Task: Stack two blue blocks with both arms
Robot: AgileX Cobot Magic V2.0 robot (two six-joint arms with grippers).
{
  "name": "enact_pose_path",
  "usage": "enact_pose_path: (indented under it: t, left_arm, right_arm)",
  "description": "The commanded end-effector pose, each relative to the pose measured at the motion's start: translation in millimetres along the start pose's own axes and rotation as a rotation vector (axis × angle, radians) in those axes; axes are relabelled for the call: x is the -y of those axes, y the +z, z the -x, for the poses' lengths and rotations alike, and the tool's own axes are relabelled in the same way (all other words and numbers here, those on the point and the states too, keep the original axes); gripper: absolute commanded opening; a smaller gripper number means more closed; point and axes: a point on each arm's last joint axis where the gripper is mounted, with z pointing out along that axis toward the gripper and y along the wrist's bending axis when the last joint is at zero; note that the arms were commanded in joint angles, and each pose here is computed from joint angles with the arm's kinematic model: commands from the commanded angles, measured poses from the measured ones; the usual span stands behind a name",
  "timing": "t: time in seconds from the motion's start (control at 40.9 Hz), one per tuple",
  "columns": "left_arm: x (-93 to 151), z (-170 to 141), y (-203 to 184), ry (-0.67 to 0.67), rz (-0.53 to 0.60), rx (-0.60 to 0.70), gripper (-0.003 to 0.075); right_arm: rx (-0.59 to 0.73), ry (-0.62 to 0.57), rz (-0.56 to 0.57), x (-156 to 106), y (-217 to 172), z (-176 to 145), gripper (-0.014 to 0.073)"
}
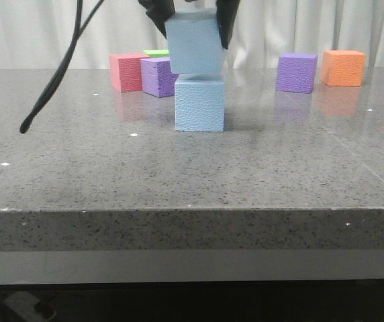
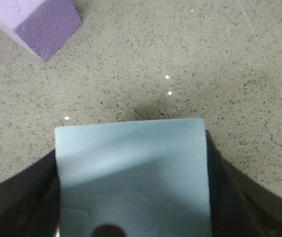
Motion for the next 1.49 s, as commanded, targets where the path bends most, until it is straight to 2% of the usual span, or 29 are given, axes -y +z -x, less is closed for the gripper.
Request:
enact_pose_path:
  t: [0.0, 0.147, 0.318, 0.391, 0.709, 0.807, 0.978, 1.223, 1.321, 1.467]
  left_arm:
    - [-2, 16, -36, -0.038, -0.052, 0.124, 0.0434]
    - [-2, 16, -36, -0.04, -0.052, 0.124, 0.0456]
    - [-1, 15, -35, -0.039, -0.05, 0.12, 0.058]
    - [-2, 15, -35, -0.038, -0.044, 0.114, 0.0606]
    - [-4, 15, -40, -0.014, -0.034, 0.111, 0.0609]
    - [-7, 14, -58, 0.046, -0.056, 0.097, 0.0609]
    - [-17, 8, -105, 0.237, -0.115, 0.087, 0.0608]
    - [-44, -15, -167, 0.363, -0.375, 0.183, 0.0608]
    - [-65, -31, -183, 0.352, -0.358, 0.253, 0.0608]
    - [-88, -76, -208, 0.414, -0.345, 0.325, 0.0608]
  right_arm:
    - [0.095, -0.002, -0.012, 1, -7, 12, 0.0655]
    - [0.095, -0.002, -0.012, 1, -7, 12, 0.0655]
    - [0.095, -0.002, -0.012, 1, -7, 12, 0.0655]
    - [0.095, -0.002, -0.012, 1, -7, 12, 0.0655]
    - [0.095, -0.002, -0.012, 1, -7, 12, 0.0655]
    - [0.095, -0.002, -0.012, 1, -7, 12, 0.0655]
    - [0.095, -0.002, -0.012, 1, -7, 12, 0.0655]
    - [0.095, -0.002, -0.012, 1, -7, 12, 0.0655]
    - [0.095, -0.002, -0.012, 1, -7, 12, 0.0655]
    - [0.095, -0.002, -0.012, 1, -7, 12, 0.0655]
